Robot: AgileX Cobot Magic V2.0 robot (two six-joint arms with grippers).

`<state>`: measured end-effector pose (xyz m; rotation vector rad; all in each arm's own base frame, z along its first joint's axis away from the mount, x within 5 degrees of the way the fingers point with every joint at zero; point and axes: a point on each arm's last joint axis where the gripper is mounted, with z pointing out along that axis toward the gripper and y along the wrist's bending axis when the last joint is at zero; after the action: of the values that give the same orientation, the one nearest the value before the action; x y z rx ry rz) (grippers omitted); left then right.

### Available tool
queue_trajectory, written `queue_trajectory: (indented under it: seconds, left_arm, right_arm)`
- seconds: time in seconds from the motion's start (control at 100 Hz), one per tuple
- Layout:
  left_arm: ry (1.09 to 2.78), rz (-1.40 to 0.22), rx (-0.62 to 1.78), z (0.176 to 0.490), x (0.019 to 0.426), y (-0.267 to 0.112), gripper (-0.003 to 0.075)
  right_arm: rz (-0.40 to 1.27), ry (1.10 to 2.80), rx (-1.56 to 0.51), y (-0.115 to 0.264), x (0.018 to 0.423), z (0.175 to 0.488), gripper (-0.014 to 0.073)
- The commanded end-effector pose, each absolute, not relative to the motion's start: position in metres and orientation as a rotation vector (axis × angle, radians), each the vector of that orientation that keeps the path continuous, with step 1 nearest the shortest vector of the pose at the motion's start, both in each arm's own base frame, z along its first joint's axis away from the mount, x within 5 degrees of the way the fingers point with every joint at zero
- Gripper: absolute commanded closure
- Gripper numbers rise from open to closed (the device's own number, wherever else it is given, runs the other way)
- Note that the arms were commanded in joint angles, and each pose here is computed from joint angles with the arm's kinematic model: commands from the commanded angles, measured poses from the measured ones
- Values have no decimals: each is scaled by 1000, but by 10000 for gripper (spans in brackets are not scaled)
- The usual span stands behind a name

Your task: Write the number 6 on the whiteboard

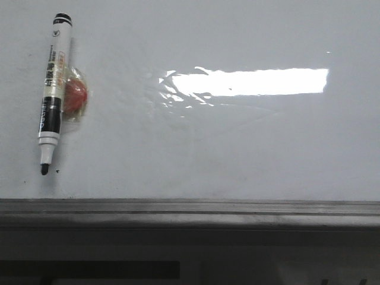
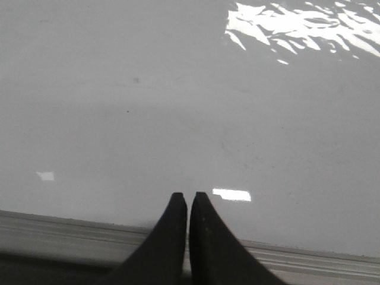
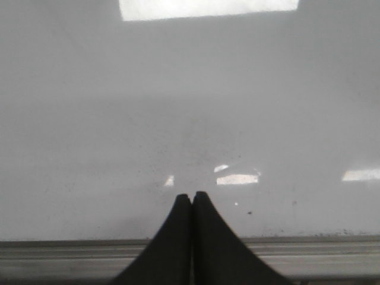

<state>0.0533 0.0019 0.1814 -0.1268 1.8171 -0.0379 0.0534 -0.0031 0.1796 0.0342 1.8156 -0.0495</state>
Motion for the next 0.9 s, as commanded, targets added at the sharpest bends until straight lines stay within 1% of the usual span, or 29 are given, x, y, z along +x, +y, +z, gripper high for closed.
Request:
queue_trajectory:
  seconds: [0.0,0.44,0.89]
  left_arm:
    - [1786,-45,-136,172,54,2,739]
    - [1785,-41,-133,172,54,2,739]
    - [1775,3,-102,173,54,3,739]
  right_arm:
    - [-48,1806,36,-3,53,173,659]
    - [-48,1806,36,-3,53,173,659]
    - [-48,1806,36,-3,53,173,659]
